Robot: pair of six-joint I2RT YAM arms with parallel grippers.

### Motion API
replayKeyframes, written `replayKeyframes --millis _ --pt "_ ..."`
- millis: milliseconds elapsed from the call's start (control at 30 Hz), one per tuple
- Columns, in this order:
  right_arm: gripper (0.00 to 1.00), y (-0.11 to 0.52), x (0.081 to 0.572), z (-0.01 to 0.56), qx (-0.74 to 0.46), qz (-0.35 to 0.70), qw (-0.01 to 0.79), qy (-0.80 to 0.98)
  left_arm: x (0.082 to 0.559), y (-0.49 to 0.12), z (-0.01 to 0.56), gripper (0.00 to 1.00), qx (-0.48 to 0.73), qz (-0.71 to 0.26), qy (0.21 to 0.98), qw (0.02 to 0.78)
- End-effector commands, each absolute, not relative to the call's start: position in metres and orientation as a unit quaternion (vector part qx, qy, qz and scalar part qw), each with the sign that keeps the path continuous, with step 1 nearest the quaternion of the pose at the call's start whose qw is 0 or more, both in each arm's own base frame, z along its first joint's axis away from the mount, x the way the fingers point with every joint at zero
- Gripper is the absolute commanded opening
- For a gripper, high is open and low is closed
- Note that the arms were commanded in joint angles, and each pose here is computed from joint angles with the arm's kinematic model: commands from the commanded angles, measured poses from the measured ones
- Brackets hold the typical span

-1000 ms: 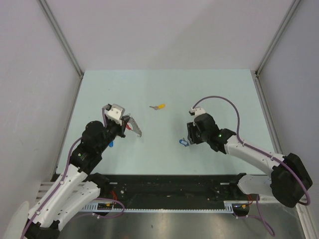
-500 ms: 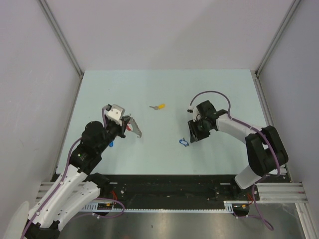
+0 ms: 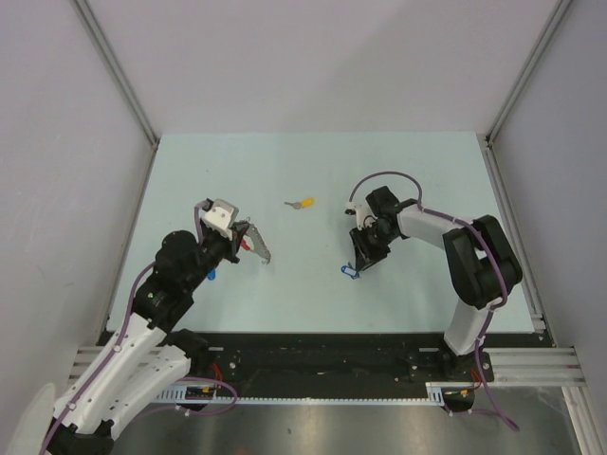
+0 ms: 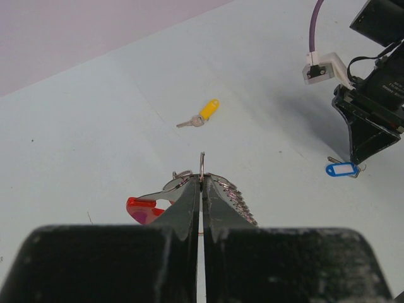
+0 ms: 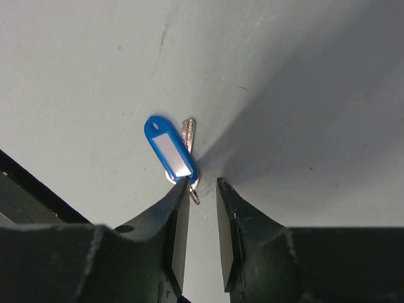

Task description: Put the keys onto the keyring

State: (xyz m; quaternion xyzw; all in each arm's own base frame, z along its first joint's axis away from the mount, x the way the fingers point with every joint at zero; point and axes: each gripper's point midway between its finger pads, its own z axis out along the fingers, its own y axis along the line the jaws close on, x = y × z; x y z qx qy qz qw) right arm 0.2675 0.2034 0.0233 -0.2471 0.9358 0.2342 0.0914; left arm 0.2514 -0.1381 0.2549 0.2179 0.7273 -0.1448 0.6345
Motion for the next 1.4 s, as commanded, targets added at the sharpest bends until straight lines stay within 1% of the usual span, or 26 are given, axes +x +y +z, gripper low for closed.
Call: replayKeyframes --millis 0,200,667,1133,1367 --pt "0.28 0.209 0.271 0.024 -0.266 0.251 0.082 0.927 0.252 -0.141 0.274 0.00 0.213 -0.159 0.705 0.657" --pt "0.24 0.207 0.267 0.019 -0.268 0.254 0.067 0.927 0.251 -0.142 0.273 0.00 0.214 -0.161 0.706 0.656" --pt "0.25 0.204 0.269 0.031 -0.261 0.266 0.077 0.925 0.251 -0.143 0.272 0.00 0.216 -0.162 0.707 0.654" --pt "0.24 0.204 0.267 0.024 -0.259 0.272 0.066 0.924 0.252 -0.143 0.271 0.00 0.216 -0.162 0.708 0.652" --pt "0.20 0.204 0.265 0.025 -0.261 0.275 0.062 0.923 0.252 -0.143 0.271 0.00 0.216 -0.161 0.708 0.652"
